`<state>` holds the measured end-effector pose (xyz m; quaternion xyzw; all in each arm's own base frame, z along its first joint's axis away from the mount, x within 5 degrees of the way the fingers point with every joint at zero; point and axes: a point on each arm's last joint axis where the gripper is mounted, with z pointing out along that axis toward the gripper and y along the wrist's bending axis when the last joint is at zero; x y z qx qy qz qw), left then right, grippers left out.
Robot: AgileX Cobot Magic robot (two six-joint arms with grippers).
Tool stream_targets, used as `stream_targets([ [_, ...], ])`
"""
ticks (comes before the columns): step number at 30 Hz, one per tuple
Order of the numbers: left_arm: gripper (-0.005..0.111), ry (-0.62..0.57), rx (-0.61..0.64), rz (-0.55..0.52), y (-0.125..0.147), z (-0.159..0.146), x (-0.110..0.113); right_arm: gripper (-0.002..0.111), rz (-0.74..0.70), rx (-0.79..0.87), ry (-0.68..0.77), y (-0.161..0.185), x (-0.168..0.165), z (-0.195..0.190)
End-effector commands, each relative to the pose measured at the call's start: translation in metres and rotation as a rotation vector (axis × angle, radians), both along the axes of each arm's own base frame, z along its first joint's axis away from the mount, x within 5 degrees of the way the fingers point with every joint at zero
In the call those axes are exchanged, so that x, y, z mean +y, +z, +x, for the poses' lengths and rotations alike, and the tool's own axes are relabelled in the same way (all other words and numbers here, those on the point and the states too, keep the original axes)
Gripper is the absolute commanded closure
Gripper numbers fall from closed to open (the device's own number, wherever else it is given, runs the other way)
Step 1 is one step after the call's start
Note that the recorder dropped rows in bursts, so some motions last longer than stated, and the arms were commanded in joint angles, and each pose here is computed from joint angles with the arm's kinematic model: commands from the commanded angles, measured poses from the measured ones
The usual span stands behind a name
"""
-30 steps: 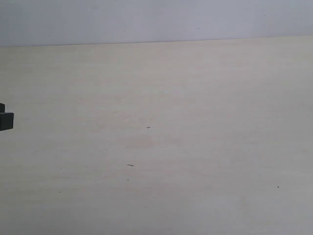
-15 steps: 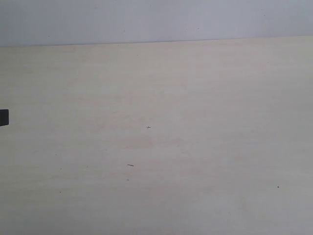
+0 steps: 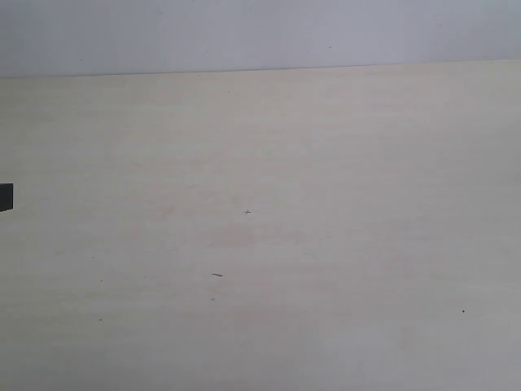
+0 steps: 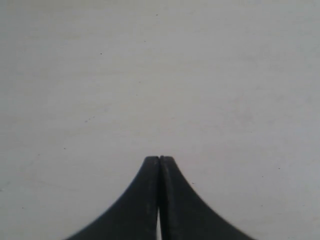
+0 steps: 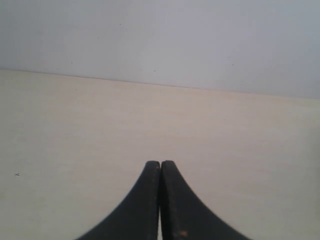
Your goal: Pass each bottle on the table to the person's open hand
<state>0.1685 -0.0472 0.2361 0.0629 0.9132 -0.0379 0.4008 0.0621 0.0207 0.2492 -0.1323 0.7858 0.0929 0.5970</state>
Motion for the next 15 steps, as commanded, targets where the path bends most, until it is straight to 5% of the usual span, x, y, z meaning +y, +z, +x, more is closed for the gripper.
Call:
stream_targets([
  [1, 0.107, -0.063, -0.123, 0.155, 0.013, -0.002, 0.010, 0.108, 0.000, -0.003, -0.007, -0.001, 0.000, 0.000],
  [3, 0.107, 0.020, -0.215, 0.122, 0.030, -0.015, 0.025, 0.108, 0.000, -0.003, -0.007, -0.001, 0.000, 0.000],
  [6, 0.107, 0.300, -0.350, -0.130, 0.056, -0.059, 0.050, 0.108, 0.000, -0.003, -0.007, -0.001, 0.000, 0.000],
  [8, 0.107, 0.396, -0.392, -0.202, 0.055, -0.091, 0.058, 0.108, 0.006, -0.001, -0.009, -0.001, 0.000, 0.000],
  [15, 0.107, 0.409, -0.441, -0.223, 0.021, -0.117, 0.060, 0.108, 0.006, -0.001, -0.009, -0.001, 0.000, 0.000],
])
